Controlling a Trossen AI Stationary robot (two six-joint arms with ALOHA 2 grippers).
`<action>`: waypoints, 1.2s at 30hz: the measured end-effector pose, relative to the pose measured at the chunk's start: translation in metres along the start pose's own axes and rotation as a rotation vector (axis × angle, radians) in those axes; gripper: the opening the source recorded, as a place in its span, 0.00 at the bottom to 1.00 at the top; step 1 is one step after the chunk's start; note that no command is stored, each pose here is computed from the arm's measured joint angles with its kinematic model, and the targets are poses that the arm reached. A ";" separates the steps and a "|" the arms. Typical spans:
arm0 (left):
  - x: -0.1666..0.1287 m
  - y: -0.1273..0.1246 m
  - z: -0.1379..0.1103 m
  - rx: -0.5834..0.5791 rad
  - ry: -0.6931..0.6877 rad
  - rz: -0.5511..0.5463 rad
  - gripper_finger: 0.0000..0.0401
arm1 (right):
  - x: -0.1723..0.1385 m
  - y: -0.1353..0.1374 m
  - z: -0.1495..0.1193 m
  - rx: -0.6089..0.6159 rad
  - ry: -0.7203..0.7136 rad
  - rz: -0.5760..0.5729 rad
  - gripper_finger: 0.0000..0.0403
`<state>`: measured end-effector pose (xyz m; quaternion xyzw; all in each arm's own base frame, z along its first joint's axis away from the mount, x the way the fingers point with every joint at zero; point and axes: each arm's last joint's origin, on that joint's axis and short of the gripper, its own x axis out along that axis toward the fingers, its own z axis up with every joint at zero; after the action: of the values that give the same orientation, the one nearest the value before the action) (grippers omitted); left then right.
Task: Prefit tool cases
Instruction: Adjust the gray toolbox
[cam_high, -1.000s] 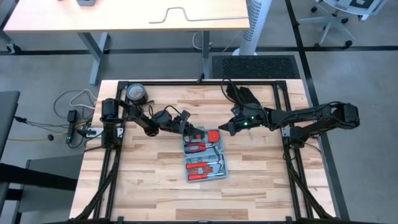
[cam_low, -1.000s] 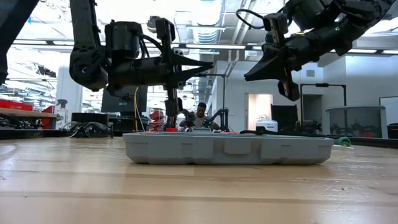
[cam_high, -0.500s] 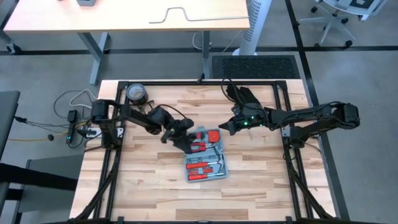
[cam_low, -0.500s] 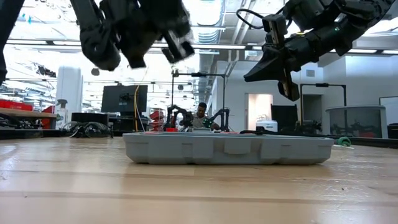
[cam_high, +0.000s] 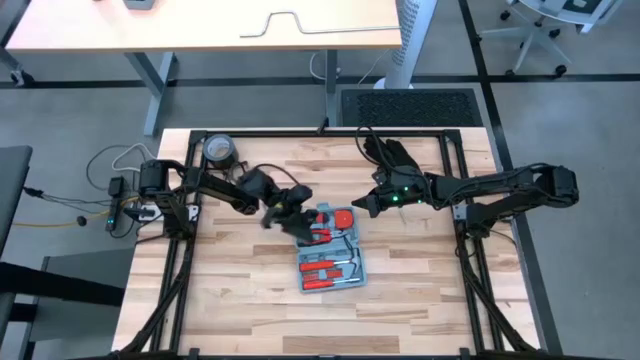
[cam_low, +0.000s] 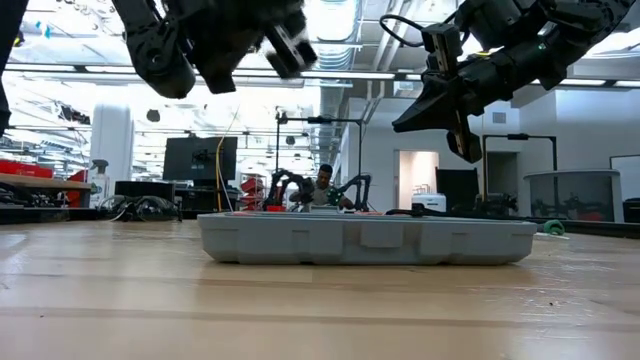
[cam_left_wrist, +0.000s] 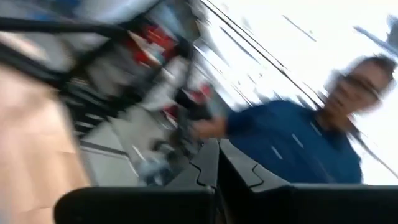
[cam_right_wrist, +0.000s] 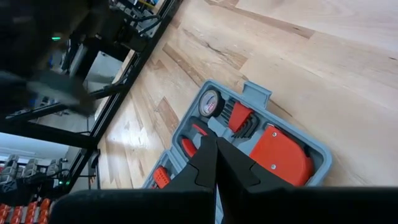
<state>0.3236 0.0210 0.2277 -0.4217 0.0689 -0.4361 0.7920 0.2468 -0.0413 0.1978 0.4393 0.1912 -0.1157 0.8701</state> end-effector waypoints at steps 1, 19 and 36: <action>-0.002 0.006 0.001 -0.030 -0.035 0.050 0.00 | 0.000 0.000 0.000 0.000 0.000 0.000 0.03; -0.031 -0.015 -0.043 0.223 0.023 1.527 0.00 | 0.022 -0.008 -0.031 0.032 0.139 -0.117 0.03; -0.042 0.000 -0.098 0.095 0.144 1.550 0.00 | 0.087 -0.010 -0.045 0.002 0.247 -0.264 0.00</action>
<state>0.2511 -0.0071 0.1547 -0.1895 0.3763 0.2132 0.8815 0.3108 -0.0138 0.1286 0.4219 0.3526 -0.1742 0.8169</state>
